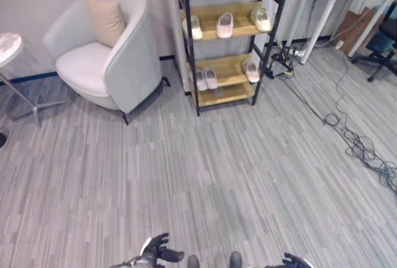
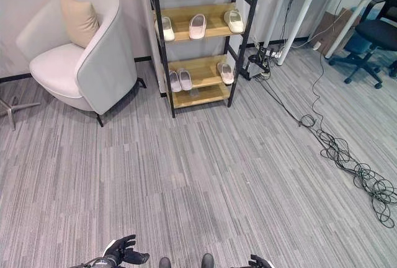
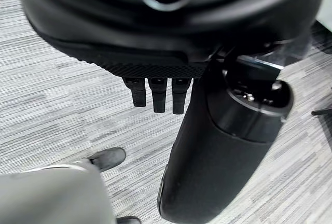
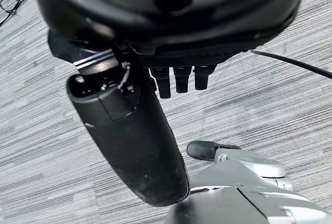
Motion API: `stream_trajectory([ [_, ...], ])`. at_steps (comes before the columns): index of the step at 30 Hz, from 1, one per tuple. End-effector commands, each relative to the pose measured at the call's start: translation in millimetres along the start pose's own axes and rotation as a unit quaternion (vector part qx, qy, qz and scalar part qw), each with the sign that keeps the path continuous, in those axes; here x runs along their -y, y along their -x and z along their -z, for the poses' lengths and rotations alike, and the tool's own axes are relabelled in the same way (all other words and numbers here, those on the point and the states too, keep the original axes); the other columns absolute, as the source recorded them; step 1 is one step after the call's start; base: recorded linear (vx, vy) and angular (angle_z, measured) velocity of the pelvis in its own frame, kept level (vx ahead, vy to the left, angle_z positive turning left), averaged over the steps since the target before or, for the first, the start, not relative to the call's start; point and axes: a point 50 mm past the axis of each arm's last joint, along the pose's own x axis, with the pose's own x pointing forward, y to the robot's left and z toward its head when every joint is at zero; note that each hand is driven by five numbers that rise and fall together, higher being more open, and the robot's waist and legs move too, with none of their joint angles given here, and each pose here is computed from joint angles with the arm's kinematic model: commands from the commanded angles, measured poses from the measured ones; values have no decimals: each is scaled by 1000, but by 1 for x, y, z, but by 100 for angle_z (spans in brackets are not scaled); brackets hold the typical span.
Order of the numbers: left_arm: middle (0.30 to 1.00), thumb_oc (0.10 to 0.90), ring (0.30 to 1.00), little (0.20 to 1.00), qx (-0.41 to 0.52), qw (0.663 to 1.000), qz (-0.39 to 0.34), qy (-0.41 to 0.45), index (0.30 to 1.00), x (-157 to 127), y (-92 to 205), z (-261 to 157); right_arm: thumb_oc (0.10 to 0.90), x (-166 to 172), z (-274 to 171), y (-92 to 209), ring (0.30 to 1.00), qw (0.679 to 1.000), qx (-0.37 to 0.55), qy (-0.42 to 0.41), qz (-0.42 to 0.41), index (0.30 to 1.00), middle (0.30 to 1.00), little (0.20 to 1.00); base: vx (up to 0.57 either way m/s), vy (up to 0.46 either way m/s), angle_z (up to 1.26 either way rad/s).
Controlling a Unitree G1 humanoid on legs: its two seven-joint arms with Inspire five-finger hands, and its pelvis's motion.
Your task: Arrange the slippers neatly on the shoe rack.
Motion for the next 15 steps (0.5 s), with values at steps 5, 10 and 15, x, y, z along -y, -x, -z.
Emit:
stream_trajectory([
  [5,900,800,900,900,28,999,10,-21,900,7,-5,-20,800,11,-4,0,900,1000,11,-9,19,900,900,900,14,-51,14],
  [10,900,800,900,900,28,999,21,-33,900,12,-5,-21,800,10,-1,0,900,1000,3,-1,16,900,900,900,13,-72,4],
  [15,900,800,900,900,30,999,25,-32,900,15,-5,-23,800,9,-3,0,900,1000,7,0,13,900,900,900,12,-109,2],
])
